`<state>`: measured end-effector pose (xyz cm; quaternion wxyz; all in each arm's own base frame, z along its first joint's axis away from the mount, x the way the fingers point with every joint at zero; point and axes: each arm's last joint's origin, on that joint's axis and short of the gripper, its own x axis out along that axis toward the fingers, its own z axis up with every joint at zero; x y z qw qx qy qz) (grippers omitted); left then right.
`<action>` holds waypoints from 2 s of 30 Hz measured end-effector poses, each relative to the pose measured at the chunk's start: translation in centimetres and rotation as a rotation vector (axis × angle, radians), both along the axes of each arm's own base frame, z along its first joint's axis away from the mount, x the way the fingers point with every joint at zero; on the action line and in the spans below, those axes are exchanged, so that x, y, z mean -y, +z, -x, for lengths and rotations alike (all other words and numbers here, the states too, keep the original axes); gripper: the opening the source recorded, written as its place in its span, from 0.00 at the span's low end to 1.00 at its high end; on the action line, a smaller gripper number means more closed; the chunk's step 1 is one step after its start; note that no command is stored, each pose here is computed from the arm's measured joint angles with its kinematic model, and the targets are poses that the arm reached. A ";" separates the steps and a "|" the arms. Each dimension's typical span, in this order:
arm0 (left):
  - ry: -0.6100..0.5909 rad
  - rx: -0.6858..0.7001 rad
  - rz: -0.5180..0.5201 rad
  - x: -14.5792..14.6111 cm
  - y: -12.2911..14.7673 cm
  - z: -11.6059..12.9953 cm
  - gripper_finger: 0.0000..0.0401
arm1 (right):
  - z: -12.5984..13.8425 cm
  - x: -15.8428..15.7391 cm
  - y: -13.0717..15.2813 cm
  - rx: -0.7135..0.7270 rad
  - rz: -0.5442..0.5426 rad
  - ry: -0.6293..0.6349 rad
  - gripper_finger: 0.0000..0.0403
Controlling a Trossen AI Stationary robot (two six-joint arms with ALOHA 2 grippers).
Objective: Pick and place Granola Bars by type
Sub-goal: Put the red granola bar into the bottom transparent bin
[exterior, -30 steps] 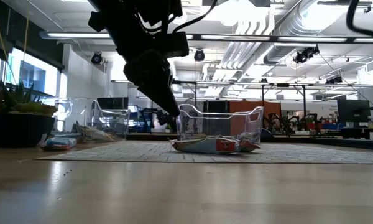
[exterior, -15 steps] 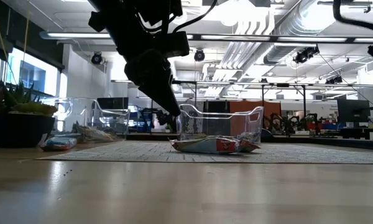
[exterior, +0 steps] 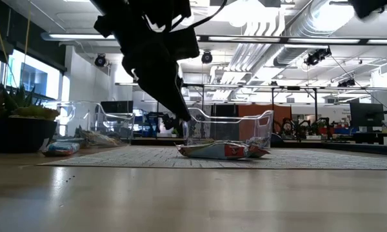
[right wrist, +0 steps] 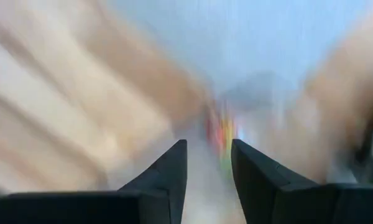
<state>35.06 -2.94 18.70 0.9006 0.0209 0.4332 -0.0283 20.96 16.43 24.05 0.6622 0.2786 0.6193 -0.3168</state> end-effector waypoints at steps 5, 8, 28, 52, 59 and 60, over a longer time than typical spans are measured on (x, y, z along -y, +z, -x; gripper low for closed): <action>-0.053 0.061 0.006 0.2 -0.3 -0.8 0.36 | -1.6 0.5 1.7 0.342 0.396 0.186 0.27; -0.061 0.111 -0.001 0.2 -0.1 -1.3 0.36 | -2.6 0.4 2.1 0.471 0.555 0.292 0.27; -0.141 -0.200 -0.131 0.0 -1.7 -0.4 0.36 | -8.4 4.2 3.3 0.551 0.685 0.475 0.27; -0.499 -0.964 -0.325 2.5 -1.2 6.8 0.36 | -8.9 5.1 3.1 0.546 0.561 0.484 0.27; -0.536 -0.909 -0.416 3.1 -3.7 7.6 0.36 | -8.9 5.1 3.1 0.546 0.560 0.485 0.27; -0.532 -0.902 -0.427 3.1 -3.9 7.7 0.36 | -8.9 5.1 3.1 0.546 0.561 0.485 0.27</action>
